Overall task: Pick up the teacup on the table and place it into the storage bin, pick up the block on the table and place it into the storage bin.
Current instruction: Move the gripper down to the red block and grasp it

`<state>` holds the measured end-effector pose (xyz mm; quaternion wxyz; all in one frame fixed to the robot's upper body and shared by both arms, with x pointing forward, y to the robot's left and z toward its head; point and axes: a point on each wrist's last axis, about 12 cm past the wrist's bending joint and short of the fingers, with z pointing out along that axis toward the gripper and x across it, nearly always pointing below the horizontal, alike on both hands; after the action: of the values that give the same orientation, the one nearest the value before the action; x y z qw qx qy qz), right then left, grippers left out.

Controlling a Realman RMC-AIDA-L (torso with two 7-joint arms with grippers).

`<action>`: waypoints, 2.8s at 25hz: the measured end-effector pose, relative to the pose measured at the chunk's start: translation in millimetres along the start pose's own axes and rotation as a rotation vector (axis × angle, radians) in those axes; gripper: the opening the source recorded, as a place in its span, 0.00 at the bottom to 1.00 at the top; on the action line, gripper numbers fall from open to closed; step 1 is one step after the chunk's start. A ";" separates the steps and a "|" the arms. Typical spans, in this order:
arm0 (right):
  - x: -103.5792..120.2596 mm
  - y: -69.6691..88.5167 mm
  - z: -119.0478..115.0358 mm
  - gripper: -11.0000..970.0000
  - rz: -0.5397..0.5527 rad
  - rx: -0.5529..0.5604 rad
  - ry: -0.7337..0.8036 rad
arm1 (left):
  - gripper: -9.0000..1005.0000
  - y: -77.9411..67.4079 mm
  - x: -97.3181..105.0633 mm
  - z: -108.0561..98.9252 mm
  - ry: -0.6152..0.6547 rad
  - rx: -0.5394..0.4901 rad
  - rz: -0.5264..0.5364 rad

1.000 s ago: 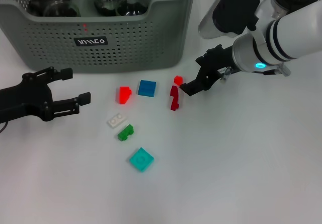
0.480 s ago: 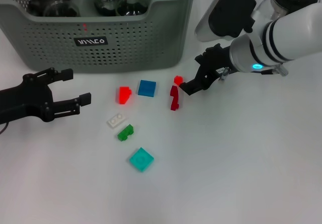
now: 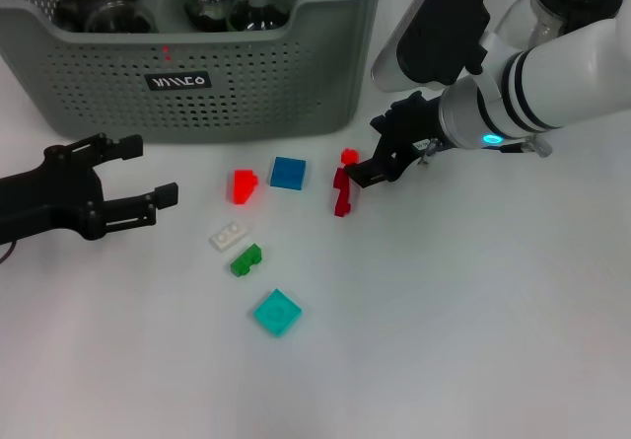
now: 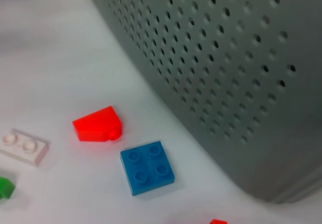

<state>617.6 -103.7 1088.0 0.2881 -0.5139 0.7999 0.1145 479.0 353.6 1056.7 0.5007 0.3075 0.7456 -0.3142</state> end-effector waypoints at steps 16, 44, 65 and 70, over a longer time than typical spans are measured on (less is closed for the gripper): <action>2.0 8.6 10.6 0.80 -0.016 0.022 -0.019 | 0.85 -1.4 2.2 -1.3 0.001 -0.003 -0.002; 2.4 11.9 16.8 0.54 0.027 0.035 -0.039 | 0.85 -0.1 -0.2 0.9 -0.001 0.001 0.007; 3.3 12.5 19.3 0.30 0.067 0.021 -0.041 | 0.85 0.9 0.1 0.2 0.003 -0.007 0.007; 3.0 11.8 19.9 0.28 0.066 0.020 -0.035 | 0.85 0.7 0.6 -0.2 0.003 -0.007 0.006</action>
<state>613.1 -91.2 1068.8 0.3033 -0.4824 0.8122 0.1247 479.3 354.3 1056.1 0.5016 0.3086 0.7467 -0.3093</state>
